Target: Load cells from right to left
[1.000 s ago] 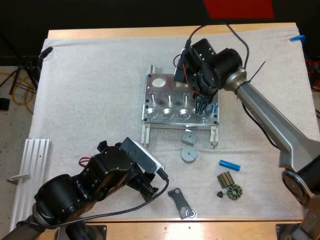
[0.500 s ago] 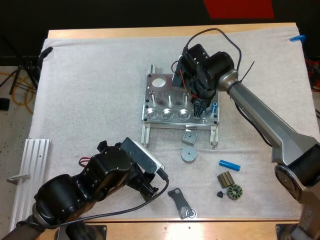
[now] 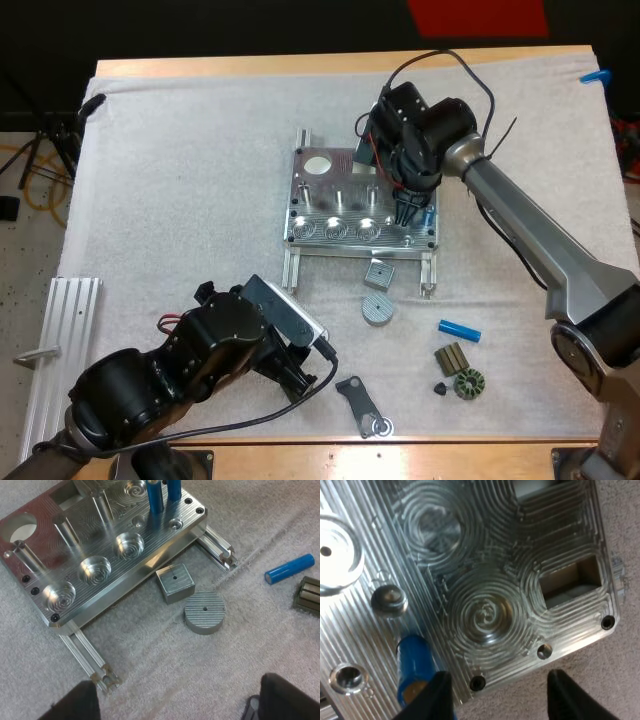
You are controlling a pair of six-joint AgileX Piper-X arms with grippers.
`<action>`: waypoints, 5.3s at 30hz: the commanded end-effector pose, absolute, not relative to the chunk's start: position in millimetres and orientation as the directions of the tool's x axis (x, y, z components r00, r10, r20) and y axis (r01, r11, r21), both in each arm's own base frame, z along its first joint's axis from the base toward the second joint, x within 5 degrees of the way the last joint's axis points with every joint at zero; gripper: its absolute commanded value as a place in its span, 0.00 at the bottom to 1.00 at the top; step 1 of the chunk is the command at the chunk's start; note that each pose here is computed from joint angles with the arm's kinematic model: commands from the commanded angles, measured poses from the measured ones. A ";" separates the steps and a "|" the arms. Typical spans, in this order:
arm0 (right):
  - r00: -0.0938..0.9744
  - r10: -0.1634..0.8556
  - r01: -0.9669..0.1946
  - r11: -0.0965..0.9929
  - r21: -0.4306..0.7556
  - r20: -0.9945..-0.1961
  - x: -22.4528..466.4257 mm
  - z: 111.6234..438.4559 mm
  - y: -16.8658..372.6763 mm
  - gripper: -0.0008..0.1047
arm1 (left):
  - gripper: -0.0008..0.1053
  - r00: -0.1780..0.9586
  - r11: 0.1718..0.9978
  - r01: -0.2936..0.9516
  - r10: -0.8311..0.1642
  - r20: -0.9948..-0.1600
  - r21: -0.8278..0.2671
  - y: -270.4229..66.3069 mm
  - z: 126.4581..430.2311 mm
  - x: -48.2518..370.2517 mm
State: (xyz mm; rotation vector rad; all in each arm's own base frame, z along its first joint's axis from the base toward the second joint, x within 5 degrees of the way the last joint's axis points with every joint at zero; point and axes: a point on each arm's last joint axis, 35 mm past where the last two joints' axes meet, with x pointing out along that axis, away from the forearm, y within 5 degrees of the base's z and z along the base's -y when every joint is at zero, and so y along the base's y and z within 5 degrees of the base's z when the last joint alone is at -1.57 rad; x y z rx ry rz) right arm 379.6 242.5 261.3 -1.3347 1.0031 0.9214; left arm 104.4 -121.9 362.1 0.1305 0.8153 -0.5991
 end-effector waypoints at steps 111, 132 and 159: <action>0.156 -0.106 -0.378 0.912 -0.159 -0.982 183.5 155.7 114.2 0.42 | 0.62 0.347 0.391 0.914 -0.611 -0.711 0.110 -126.4 364.8 96.6; 0.268 0.106 -0.412 0.911 -0.014 -0.958 205.1 152.7 133.4 0.42 | 0.62 0.347 0.391 0.914 -0.611 -0.711 0.110 -126.4 364.8 96.6; 0.186 -0.124 -0.463 0.864 -0.198 -0.975 203.6 155.5 126.8 0.42 | 0.62 0.347 0.391 0.914 -0.611 -0.711 0.110 -126.4 364.8 96.6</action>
